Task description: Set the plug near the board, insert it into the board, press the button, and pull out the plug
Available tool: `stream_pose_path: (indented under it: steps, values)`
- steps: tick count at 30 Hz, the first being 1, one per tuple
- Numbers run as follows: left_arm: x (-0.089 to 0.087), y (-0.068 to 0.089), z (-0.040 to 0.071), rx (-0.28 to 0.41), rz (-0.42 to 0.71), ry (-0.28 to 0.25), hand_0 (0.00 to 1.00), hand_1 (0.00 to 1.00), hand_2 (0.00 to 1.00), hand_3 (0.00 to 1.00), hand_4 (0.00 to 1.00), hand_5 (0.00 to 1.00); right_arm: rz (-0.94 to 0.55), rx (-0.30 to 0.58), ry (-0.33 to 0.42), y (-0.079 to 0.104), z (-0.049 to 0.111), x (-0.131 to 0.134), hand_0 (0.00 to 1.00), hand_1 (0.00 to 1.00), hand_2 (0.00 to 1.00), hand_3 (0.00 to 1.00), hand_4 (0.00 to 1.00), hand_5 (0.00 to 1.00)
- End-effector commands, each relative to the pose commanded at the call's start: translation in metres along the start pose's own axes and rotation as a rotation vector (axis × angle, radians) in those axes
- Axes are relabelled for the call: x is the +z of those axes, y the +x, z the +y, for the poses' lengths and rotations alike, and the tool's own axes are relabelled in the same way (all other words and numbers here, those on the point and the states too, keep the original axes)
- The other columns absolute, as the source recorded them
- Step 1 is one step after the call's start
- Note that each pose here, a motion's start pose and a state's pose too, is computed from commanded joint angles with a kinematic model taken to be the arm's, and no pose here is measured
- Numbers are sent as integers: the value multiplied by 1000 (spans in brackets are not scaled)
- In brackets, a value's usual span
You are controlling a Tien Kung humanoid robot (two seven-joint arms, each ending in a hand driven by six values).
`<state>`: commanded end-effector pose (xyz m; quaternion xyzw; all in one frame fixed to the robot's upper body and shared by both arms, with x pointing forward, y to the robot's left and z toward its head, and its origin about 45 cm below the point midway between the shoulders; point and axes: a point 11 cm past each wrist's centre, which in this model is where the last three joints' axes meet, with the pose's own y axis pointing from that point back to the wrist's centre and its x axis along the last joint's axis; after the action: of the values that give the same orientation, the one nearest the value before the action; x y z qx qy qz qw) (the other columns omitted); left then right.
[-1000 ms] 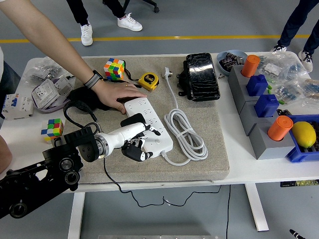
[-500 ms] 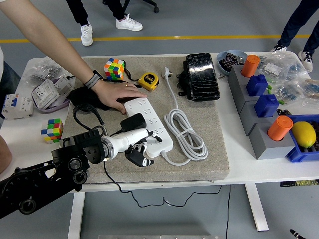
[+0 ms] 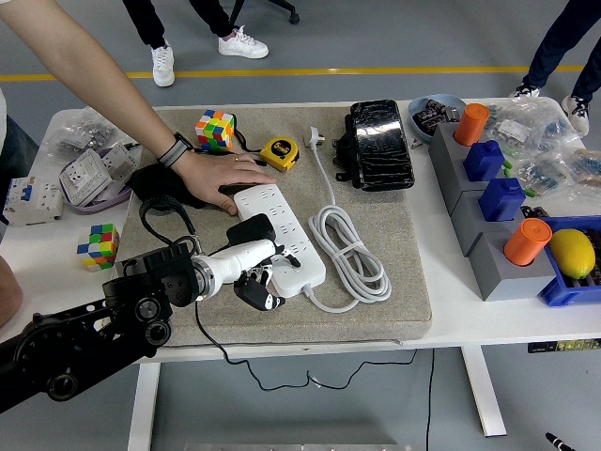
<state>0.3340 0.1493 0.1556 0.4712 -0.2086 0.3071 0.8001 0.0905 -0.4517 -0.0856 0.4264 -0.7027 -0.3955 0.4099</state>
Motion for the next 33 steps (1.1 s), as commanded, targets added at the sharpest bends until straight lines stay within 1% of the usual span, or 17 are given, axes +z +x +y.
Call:
stream_pose_path:
  steps: [6, 12, 17, 20, 22, 23, 26, 28, 29, 33]
  values:
    - [-3, -3, -1, -13, -9, 14, 56, 93, 155, 819, 750, 2, 0, -2, 2, -1, 0, 0, 569, 641, 614, 545, 947, 510]
    - [-2, -6, 0, -19, -6, 10, 56, 94, 155, 814, 744, 2, -2, -2, 2, -2, 0, 0, 569, 641, 614, 544, 947, 509]
    - [4, 0, 3, 6, 18, -30, 57, 95, 156, 809, 735, 2, -5, -2, 1, -2, 0, 0, 569, 641, 613, 545, 947, 508]
    - [10, 7, 6, 34, 63, -78, 57, 95, 156, 809, 735, 2, -5, -2, 0, -2, 0, 1, 569, 641, 613, 545, 947, 508]
    - [13, 12, 8, 58, 103, -118, 57, 95, 156, 809, 735, 2, -5, -3, -1, -2, 0, 2, 569, 641, 613, 545, 947, 508]
    - [14, 15, 9, 71, 129, -140, 69, 84, 178, 723, 602, 2, -5, -3, -2, -2, 0, 2, 569, 641, 613, 545, 947, 508]
    - [13, 19, 10, 112, 209, -193, 69, 84, 178, 723, 602, 2, -5, -3, -4, -2, 0, 3, 569, 641, 613, 545, 947, 508]
    - [8, 23, 8, 159, 283, -231, 69, 84, 178, 723, 602, 2, -5, -4, -3, -3, 0, 3, 569, 641, 613, 545, 947, 508]
    - [8, 24, 8, 176, 305, -247, 179, 157, 297, 622, 788, 145, -5, -4, -3, -3, 0, 3, 569, 641, 613, 545, 948, 509]
    - [0, 27, 8, 260, 463, -314, 179, 157, 297, 622, 788, 145, -8, -4, -3, -3, 0, 3, 569, 641, 613, 545, 948, 509]
